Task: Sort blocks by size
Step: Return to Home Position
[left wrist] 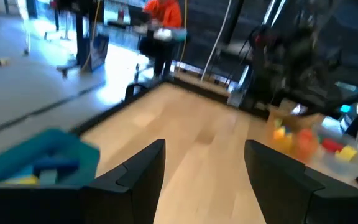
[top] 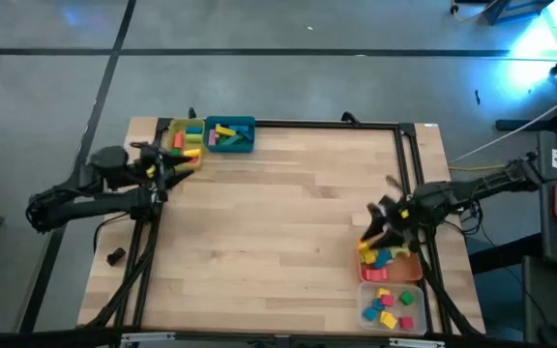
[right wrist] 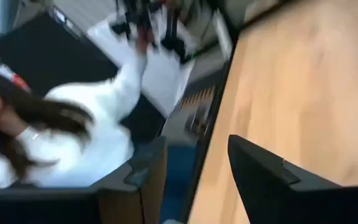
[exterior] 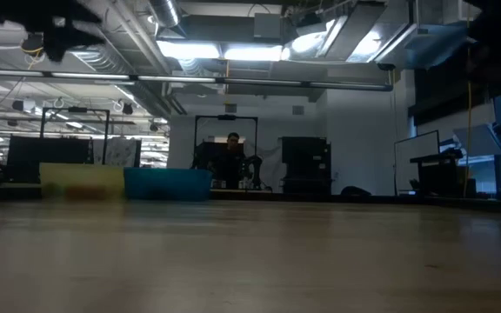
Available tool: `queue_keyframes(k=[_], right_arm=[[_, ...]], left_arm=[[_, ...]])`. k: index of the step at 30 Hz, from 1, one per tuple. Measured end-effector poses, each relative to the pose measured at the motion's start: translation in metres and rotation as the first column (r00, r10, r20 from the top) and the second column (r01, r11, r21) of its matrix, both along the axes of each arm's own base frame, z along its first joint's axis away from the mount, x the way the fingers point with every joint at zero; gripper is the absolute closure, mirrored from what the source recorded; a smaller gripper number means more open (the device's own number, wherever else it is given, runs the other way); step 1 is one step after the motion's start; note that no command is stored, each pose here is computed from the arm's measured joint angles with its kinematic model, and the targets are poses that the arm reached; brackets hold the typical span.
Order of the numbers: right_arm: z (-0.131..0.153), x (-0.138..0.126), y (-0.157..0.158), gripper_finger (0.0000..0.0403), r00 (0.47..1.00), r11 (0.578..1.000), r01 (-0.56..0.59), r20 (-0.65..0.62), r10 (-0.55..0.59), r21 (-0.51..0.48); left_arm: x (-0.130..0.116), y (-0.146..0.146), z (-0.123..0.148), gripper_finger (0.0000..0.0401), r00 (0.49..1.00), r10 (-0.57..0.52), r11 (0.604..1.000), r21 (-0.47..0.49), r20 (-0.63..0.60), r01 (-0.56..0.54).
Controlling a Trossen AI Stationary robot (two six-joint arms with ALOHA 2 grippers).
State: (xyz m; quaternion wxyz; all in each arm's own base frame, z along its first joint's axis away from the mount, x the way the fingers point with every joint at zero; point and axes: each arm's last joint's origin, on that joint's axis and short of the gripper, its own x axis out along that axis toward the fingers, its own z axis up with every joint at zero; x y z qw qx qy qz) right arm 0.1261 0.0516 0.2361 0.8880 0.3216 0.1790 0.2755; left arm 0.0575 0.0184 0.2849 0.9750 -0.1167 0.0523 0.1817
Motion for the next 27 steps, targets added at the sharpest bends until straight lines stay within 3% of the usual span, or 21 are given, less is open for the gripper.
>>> queue_keyframes(k=[5,12,19,27], right_arm=[[0.012,-0.013,-0.021,0.0231,0.976,0.989,0.134,0.184,-0.119,-0.070],[0.013,-0.038,-0.041,0.0231,0.909,0.917,0.346,0.315,-0.274,-0.200],[0.002,-0.055,-0.052,0.0231,0.832,0.776,0.547,0.309,-0.461,-0.314],[-0.011,-0.062,-0.055,0.0231,0.807,0.719,0.590,0.248,-0.535,-0.367]], left_arm=[[0.012,0.003,-0.039,0.0191,0.998,0.002,0.999,-0.043,-0.062,-0.005],[0.023,0.006,-0.063,0.0191,1.000,-0.010,0.998,0.061,0.004,0.010],[0.015,0.004,-0.069,0.0191,1.000,-0.016,0.994,0.110,-0.003,0.016],[0.015,0.004,-0.073,0.0191,1.000,-0.020,0.989,0.149,-0.007,0.021]])
